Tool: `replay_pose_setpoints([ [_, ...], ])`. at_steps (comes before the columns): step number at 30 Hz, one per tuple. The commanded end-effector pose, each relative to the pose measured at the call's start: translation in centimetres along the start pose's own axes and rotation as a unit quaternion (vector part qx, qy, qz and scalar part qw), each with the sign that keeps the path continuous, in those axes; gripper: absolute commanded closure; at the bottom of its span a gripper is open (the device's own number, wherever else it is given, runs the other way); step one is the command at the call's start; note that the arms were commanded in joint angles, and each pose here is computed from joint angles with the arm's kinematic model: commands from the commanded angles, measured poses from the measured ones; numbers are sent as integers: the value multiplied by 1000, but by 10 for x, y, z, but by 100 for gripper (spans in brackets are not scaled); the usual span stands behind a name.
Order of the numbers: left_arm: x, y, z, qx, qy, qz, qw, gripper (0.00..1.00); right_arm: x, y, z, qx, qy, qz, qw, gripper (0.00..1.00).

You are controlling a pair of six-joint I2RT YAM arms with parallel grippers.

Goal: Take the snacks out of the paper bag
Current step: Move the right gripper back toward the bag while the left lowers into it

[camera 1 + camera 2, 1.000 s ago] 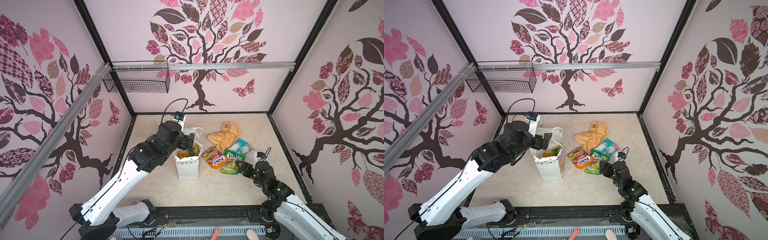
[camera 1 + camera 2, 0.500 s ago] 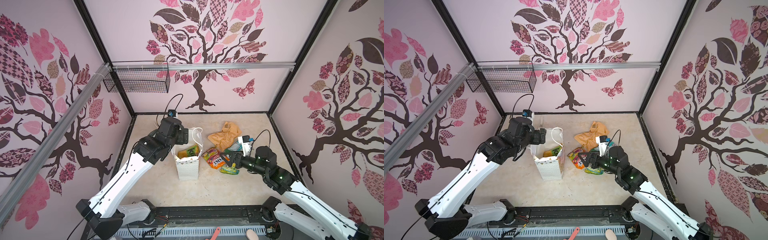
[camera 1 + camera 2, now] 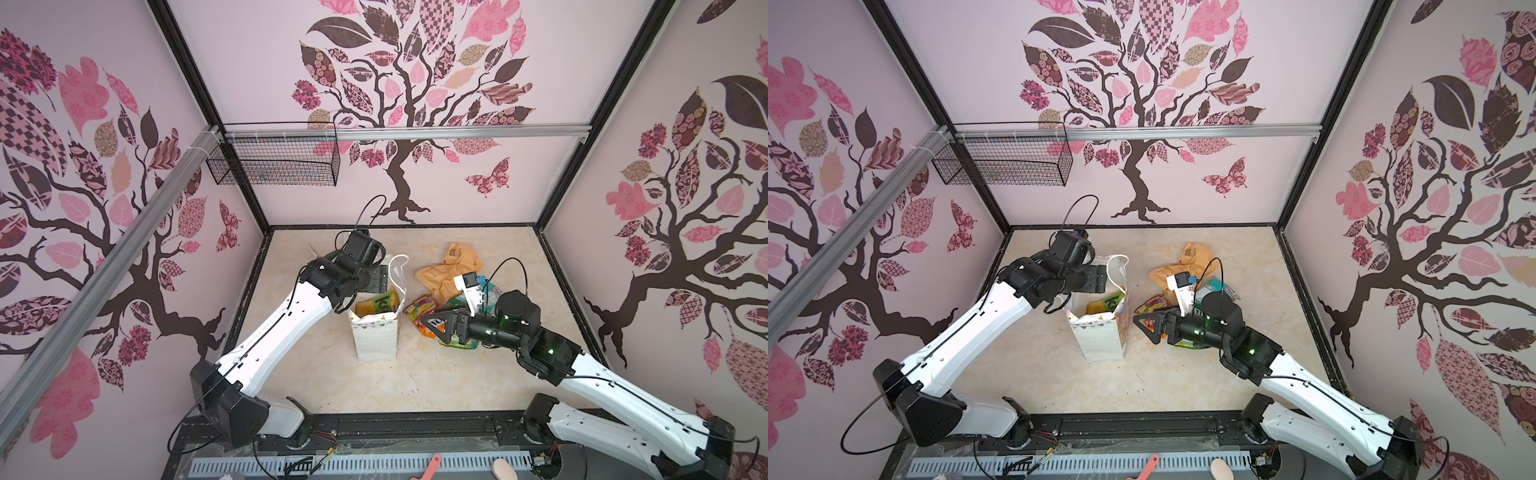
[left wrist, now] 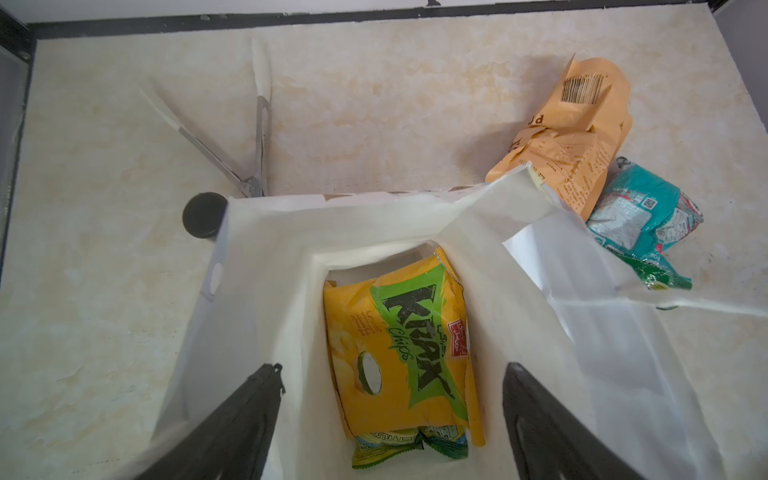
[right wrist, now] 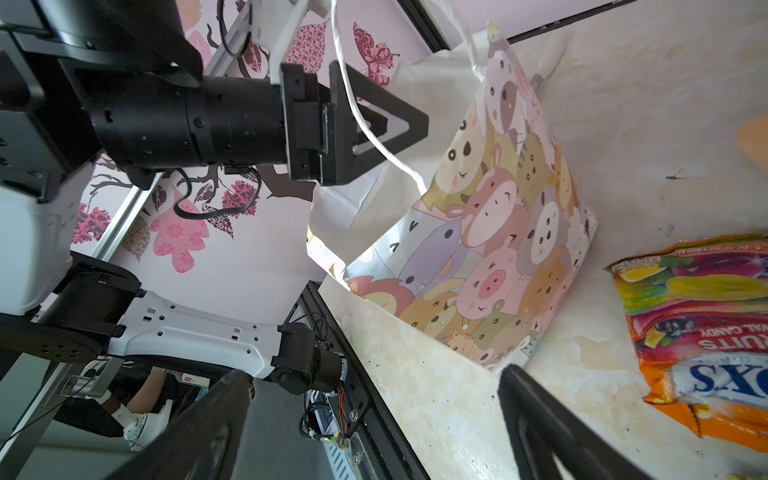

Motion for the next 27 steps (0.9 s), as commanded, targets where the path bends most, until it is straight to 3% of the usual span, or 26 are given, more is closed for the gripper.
replay_pose_setpoints([
  [1,3,6,-6,-13,30,11,999,15,-6,-4,11,-4,-20,-11,1000,3],
  [11,38,46,-19,-13,59,88,994,14,-3,-5,12,-5,-21,-10,1000,2],
  [27,98,81,-30,19,58,162,985,15,-1,-4,12,-4,-17,-2,1000,1],
])
Point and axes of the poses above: each gripper's point midway between its finger pads, its own x axis out along the fingers, its own z axis along the line the jaws close on, y = z × x, the point moved 5 cm from there along -x, back along the fingers, and after that the axes turned 14 degrees about x, right-handed, at the moved point
